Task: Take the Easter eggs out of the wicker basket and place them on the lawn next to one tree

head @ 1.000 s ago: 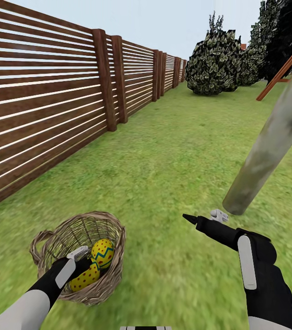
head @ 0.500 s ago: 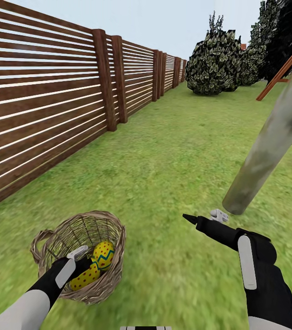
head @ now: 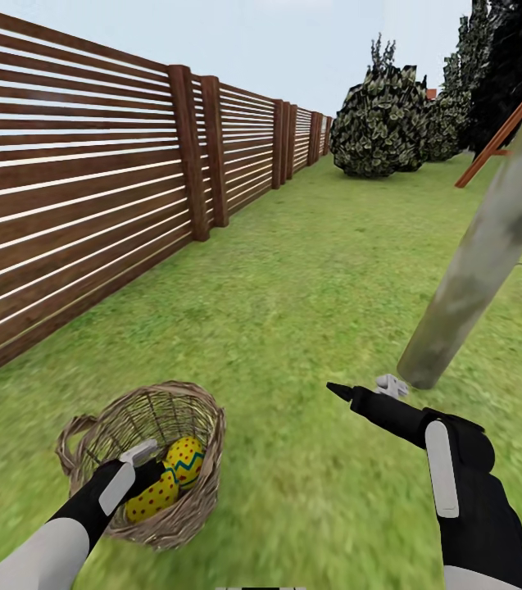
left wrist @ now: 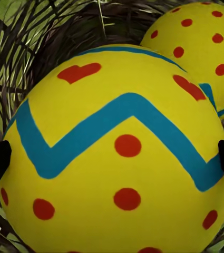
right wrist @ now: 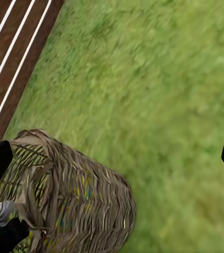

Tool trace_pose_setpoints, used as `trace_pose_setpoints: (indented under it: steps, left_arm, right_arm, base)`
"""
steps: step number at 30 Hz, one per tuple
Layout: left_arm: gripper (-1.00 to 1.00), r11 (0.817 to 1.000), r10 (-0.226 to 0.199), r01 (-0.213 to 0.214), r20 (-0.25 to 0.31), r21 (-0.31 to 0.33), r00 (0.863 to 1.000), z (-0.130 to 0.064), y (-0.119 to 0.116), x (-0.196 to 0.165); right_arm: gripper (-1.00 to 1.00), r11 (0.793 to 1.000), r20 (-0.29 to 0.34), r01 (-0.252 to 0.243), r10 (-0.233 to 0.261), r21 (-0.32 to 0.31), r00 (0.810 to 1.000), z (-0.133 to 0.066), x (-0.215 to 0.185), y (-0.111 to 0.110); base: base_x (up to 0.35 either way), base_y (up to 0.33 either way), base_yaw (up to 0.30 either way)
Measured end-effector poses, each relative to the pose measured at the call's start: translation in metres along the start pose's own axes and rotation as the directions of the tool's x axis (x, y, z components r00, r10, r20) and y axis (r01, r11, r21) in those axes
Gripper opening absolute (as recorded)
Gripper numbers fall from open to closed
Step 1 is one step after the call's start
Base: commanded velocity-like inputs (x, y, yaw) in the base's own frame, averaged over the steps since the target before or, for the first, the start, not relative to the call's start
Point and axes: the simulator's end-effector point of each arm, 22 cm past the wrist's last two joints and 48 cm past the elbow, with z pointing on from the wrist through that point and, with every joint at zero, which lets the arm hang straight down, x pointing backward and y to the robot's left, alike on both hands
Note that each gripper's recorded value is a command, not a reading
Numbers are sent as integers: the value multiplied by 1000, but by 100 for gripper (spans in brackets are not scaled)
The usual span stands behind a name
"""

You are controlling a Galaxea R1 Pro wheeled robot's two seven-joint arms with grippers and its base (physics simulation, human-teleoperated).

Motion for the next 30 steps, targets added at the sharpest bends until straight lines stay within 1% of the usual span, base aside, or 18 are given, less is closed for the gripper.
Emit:
trace_pose_setpoints:
  steps: [3, 12, 30]
  left_arm:
    - [-100, 1000, 2, -2, -4, 5, 1000, -5, -2, -1]
    - [-100, 1000, 5, -5, 9, 21, 1000, -20, -9, -11]
    - [-100, 998, -2, -3, 70, 63, 998, -51, -23, -37]
  right_arm:
    - [100, 1000, 10, 6, -6, -5, 1000, -4, -4, 4]
    - [100, 1000, 38, 23, -22, -20, 999, -16, -16, 18]
    - [100, 997, 96, 60, -55, -51, 994, -41, -38, 47]
  base:
    - [0, 0, 0]
    - [0, 0, 0]
    - [0, 0, 0]
